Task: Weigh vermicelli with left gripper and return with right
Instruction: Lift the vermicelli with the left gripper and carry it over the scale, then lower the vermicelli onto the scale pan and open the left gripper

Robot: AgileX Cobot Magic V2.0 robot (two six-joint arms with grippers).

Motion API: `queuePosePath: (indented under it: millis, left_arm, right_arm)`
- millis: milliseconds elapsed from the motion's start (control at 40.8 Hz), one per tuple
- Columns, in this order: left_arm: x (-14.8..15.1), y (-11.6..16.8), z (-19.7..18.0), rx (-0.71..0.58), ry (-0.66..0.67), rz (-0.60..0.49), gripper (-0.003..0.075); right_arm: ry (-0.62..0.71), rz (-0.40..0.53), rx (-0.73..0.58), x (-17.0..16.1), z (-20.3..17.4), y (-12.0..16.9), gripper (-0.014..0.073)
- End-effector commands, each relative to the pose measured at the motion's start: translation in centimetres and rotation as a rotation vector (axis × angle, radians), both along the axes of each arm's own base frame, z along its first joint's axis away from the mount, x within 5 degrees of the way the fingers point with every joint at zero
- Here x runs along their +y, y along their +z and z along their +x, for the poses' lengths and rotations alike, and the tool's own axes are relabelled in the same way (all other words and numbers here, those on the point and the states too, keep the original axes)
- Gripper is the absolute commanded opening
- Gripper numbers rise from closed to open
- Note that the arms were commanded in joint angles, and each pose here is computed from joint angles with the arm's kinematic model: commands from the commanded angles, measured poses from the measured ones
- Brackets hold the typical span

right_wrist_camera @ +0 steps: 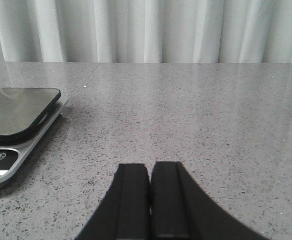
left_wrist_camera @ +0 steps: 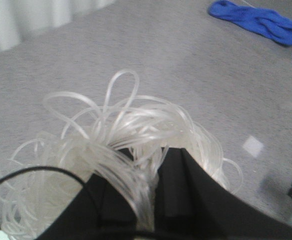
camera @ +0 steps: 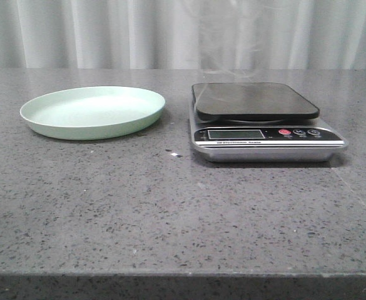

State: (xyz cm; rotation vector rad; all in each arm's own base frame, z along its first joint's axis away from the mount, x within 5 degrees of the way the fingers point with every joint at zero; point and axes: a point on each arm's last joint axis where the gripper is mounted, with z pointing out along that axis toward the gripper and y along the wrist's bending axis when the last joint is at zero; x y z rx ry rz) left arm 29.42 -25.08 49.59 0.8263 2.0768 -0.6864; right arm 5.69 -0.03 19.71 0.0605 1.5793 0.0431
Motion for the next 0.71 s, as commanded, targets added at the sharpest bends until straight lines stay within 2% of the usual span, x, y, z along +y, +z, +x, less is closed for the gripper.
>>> queuePosePath:
  millis: [0,343,686]
  left_arm:
    - [-0.8,1.9,-1.3,-0.075,-0.021,-0.097,0.0141]
    - [-4.2,-5.0,2.4,0.080,-0.032,0.078,0.0141]
    - [-6.3,-9.9,4.8,0.172,-0.036,0.147,0.0140]
  right_arm:
    - [-0.018,-0.011,-0.109,-0.1,-0.2,1.1,0.0150]
    - [-0.018,-0.011,-0.109,-0.1,-0.2,1.1,0.0150]
    - [-0.018,-0.011,-0.109,-0.1,-0.2,1.1,0.0150]
